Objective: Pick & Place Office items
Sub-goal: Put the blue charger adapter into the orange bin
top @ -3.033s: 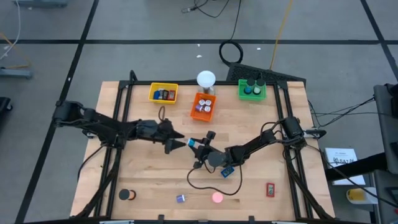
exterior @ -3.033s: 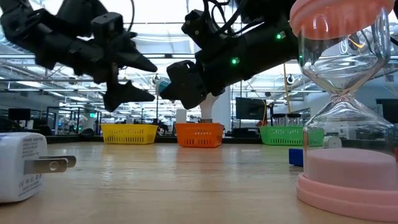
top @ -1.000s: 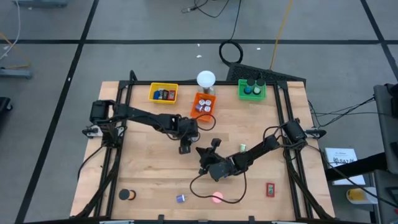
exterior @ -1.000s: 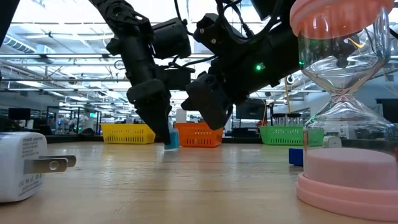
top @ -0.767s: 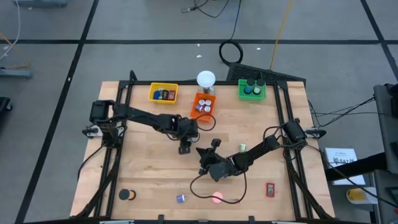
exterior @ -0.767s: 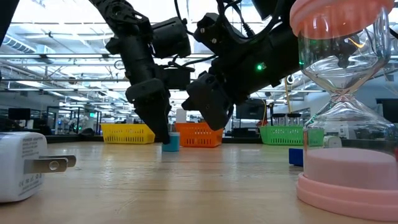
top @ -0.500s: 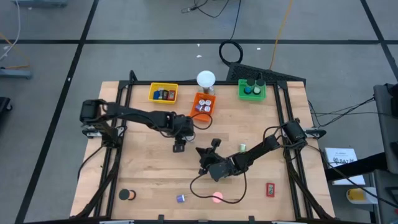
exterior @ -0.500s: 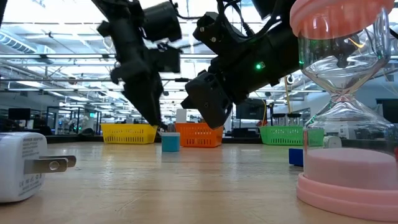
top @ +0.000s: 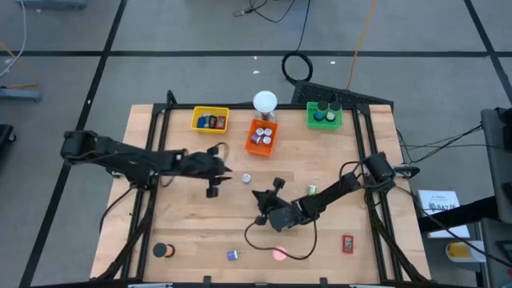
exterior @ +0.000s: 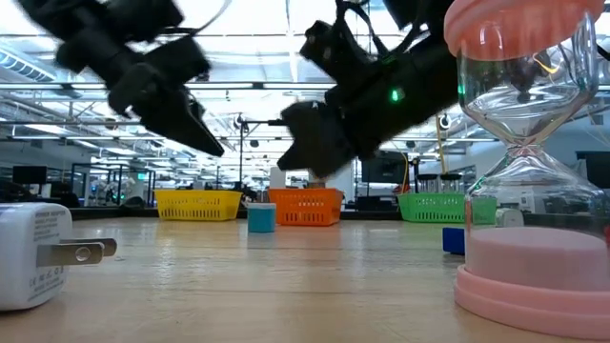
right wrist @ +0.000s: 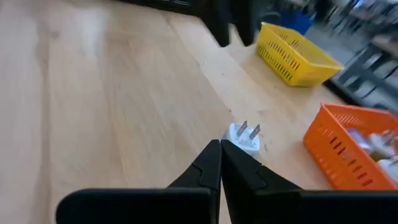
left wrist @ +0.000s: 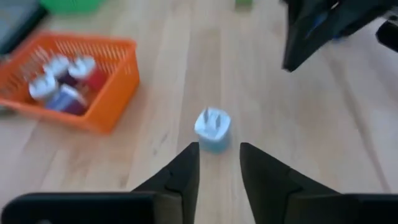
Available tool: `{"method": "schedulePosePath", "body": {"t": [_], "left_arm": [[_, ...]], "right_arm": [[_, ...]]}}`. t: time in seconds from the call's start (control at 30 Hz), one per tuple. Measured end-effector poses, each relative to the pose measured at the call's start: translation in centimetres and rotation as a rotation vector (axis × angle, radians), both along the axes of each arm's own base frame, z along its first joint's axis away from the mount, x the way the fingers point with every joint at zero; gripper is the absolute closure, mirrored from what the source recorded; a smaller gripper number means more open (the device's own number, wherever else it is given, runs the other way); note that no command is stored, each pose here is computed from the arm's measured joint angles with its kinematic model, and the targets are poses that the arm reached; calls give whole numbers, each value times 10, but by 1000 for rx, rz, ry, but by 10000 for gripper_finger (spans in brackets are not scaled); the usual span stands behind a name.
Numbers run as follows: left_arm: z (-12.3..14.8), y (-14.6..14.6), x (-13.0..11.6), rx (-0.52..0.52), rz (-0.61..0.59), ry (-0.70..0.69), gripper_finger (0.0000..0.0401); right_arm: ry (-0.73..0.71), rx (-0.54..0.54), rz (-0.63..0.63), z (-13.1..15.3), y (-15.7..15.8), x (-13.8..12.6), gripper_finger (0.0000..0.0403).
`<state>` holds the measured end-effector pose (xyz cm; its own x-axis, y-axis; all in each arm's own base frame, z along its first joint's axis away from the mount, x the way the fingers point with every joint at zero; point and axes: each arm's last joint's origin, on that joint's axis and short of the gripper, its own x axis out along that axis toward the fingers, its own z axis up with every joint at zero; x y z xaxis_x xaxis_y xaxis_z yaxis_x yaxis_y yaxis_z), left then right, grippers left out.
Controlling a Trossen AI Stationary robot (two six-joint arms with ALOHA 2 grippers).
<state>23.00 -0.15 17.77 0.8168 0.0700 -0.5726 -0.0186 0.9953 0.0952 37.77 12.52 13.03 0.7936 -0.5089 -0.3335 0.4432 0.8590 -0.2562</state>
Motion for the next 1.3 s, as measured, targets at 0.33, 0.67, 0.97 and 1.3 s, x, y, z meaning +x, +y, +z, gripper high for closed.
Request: {"method": "schedulePosePath", "body": {"t": [0.33,0.67,0.97,1.3], "left_arm": [[-38,-1,-51,0,-18,-435,311],[-41,-1,-58,-29,-9,-472,311],[-40,-1,-58,-22,-12,-476,311],[-40,-1,-58,-26,-11,-476,311]], "right_arm": [[21,230,-102,68,-49,4,402],[204,500,-136,100,-101,17,372],[304,622,-99,89,-109,27,297],[262,586,-57,61,-113,48,243]]}}
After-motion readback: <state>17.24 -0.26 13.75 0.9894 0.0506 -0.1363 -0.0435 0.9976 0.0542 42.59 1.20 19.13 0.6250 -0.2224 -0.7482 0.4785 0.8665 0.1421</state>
